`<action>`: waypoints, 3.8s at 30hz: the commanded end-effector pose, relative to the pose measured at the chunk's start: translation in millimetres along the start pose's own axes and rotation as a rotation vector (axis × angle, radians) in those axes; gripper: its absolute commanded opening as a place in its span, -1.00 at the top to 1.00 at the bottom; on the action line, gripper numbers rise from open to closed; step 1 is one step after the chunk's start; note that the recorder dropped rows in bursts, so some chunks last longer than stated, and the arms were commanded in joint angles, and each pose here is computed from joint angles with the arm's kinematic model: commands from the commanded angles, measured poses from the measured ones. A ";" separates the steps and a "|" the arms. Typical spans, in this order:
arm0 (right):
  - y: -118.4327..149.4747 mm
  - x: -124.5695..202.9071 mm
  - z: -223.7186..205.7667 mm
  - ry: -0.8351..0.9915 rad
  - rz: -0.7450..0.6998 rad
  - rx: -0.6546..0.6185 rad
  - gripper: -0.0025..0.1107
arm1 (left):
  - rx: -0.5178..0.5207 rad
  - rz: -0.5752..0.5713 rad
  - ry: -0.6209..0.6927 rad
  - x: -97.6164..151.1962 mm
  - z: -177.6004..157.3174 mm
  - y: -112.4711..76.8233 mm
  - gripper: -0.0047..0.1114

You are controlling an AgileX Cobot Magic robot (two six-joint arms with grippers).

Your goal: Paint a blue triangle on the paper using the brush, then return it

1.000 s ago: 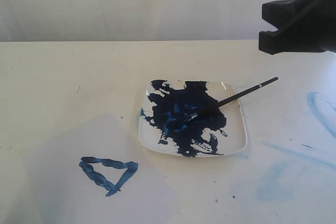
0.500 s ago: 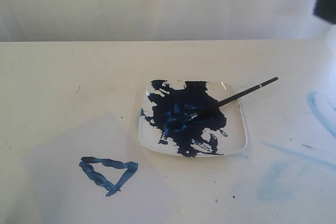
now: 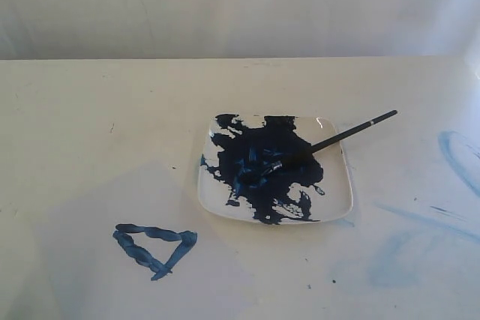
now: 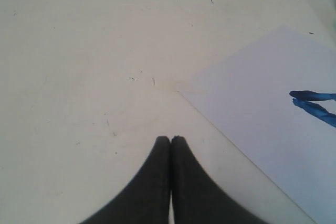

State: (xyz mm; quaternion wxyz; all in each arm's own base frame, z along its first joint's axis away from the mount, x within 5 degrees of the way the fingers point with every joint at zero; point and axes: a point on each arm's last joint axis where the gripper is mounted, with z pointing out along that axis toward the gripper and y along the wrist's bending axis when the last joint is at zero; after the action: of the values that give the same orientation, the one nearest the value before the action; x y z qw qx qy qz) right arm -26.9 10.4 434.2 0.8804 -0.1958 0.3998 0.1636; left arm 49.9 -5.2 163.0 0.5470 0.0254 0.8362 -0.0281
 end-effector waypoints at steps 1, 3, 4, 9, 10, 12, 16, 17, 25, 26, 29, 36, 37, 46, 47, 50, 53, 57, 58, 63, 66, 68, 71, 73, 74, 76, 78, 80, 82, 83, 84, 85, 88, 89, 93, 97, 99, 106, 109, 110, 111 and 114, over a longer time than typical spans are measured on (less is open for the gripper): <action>2.3 -12.3 -19.9 -0.071 -0.034 0.018 0.96 | 0.010 -0.008 -0.001 0.7 0.2 -0.6 0.92; 4.0 -13.7 -23.7 -0.076 -0.072 0.009 0.96 | 0.010 -0.008 -0.001 0.7 0.2 -0.6 0.92; 4.9 -11.4 -24.0 -0.061 -0.076 0.001 0.96 | 0.010 -0.008 -0.001 0.7 0.2 -0.6 0.92; 4.0 21.5 -22.6 0.147 0.021 0.021 0.96 | 0.010 -0.008 -0.001 0.7 0.2 -0.6 0.92; 1.3 31.0 -23.0 0.198 0.067 0.060 0.96 | 0.010 -0.008 -0.001 0.7 0.2 -0.6 0.92; -3.7 50.5 -24.5 0.276 0.205 0.150 0.96 | 0.010 -0.008 -0.001 0.7 0.2 -0.6 0.92; -5.4 87.0 -29.7 0.405 0.363 0.249 0.96 | 0.010 -0.008 -0.001 0.7 0.2 -0.6 0.92; -5.2 95.8 -32.0 0.458 0.319 0.254 0.96 | 0.010 -0.008 -0.001 0.7 0.2 -0.6 0.92; 0.1 142.5 -52.1 0.796 0.230 0.258 0.96 | 0.010 -0.008 -0.001 0.7 0.2 -0.6 0.92; 1.7 150.9 -54.3 0.814 0.230 0.256 0.96 | 0.010 -0.008 -0.001 0.7 0.2 -0.6 0.92; 7.5 180.3 -65.0 0.891 0.236 0.248 0.96 | 0.010 -0.008 -0.001 0.7 0.2 -0.6 0.92; 19.6 221.8 -78.8 0.836 0.315 0.231 0.96 | 0.010 -0.008 -0.001 0.7 0.2 -0.6 0.92; 21.8 227.4 -82.8 0.843 0.346 0.235 0.96 | 0.010 -0.008 -0.001 0.7 0.2 -0.6 0.92; 26.4 242.3 -98.0 0.922 0.125 0.127 0.96 | 0.010 -0.008 -0.001 0.7 0.2 -0.6 0.92; 26.4 242.2 -97.9 0.922 0.084 0.107 0.96 | 0.010 -0.008 -0.001 0.7 0.2 -0.6 0.92; 26.4 242.2 -97.9 0.926 -0.007 0.062 0.96 | 0.010 -0.008 -0.001 0.7 0.2 -0.6 0.92; 26.3 242.2 -97.9 0.927 0.010 0.077 0.96 | 0.010 -0.008 -0.001 0.7 0.2 -0.6 0.92; 24.5 242.2 -98.2 0.930 0.025 0.124 0.96 | 0.010 -0.008 -0.001 0.7 0.2 -0.6 0.92; 23.8 242.1 -98.1 0.929 0.026 0.139 0.96 | 0.010 -0.008 -0.001 0.7 0.2 -0.6 0.92; 20.3 241.6 -98.3 0.927 0.010 0.203 0.96 | 0.010 -0.008 -0.001 0.7 0.2 -0.6 0.92; 19.3 241.6 -98.6 0.930 0.004 0.222 0.96 | 0.010 -0.008 -0.001 0.7 0.2 -0.6 0.92; 18.6 241.6 -98.8 0.933 -0.001 0.234 0.96 | 0.010 -0.008 -0.001 0.7 0.2 -0.6 0.92; 16.8 241.6 -99.5 0.938 -0.009 0.270 0.96 | 0.010 -0.008 -0.001 0.7 0.2 -0.6 0.92; 14.9 241.5 -100.2 0.944 -0.017 0.307 0.96 | 0.010 -0.008 -0.001 0.7 0.2 -0.6 0.92; 14.7 241.5 -100.4 0.944 -0.018 0.312 0.96 | 0.010 -0.008 -0.001 0.7 0.2 -0.6 0.92; 14.4 241.6 -100.6 0.947 -0.017 0.317 0.96 | 0.010 -0.008 -0.001 0.7 0.2 -0.6 0.92; 14.4 241.6 -100.6 0.937 0.034 0.343 0.96 | 0.010 -0.008 -0.001 0.7 0.2 -0.6 0.92; 14.4 241.6 -100.6 0.934 0.050 0.351 0.96 | 0.010 -0.008 -0.001 0.7 0.2 -0.6 0.92; 14.7 241.6 -100.5 0.929 0.076 0.357 0.96 | 0.010 -0.008 -0.001 0.7 0.2 -0.6 0.92; 15.2 241.6 -100.3 0.929 0.077 0.349 0.96 | 0.010 -0.008 -0.001 0.7 0.2 -0.6 0.92; 15.5 241.6 -100.1 0.928 0.079 0.341 0.96 | 0.010 -0.008 -0.001 0.7 0.2 -0.6 0.92; 15.9 241.7 -100.0 0.927 0.083 0.336 0.96 | 0.010 -0.008 -0.001 0.7 0.2 -0.6 0.92; 17.4 241.8 -99.6 0.926 0.090 0.305 0.96 | 0.010 -0.008 -0.001 0.7 0.2 -0.6 0.92; 17.7 241.8 -99.4 0.925 0.091 0.300 0.96 | 0.010 -0.008 -0.001 0.7 0.2 -0.6 0.92; 18.6 241.8 -99.1 0.923 0.095 0.282 0.96 | 0.010 -0.008 -0.001 0.7 0.2 -0.6 0.92; 18.6 241.8 -99.1 0.923 0.095 0.282 0.96 | 0.010 -0.008 -0.001 0.7 0.2 -0.6 0.92; 18.6 241.8 -99.1 0.923 0.095 0.282 0.96 | 0.010 -0.008 -0.001 0.7 0.2 -0.6 0.92; 18.8 241.8 -99.0 0.922 0.104 0.284 0.96 | 0.010 -0.008 -0.001 0.7 0.2 -0.6 0.92; 18.8 241.8 -99.0 0.922 0.104 0.284 0.96 | 0.010 -0.008 -0.001 0.7 0.2 -0.6 0.92; 18.8 241.8 -99.0 0.922 0.104 0.284 0.96 | 0.010 -0.008 -0.001 0.7 0.2 -0.6 0.92; 18.8 241.8 -99.0 0.922 0.104 0.284 0.96 | 0.010 -0.008 -0.001 0.7 0.2 -0.6 0.92; 18.8 241.8 -99.0 0.922 0.104 0.284 0.96 | 0.010 -0.008 -0.001 0.7 0.2 -0.6 0.92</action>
State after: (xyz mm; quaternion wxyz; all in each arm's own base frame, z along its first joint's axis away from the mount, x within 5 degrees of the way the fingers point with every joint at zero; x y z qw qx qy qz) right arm 52.9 11.3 185.2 0.6158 -0.1080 0.7792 0.0447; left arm 49.9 -5.2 163.0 0.5470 0.0254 0.8362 -0.0281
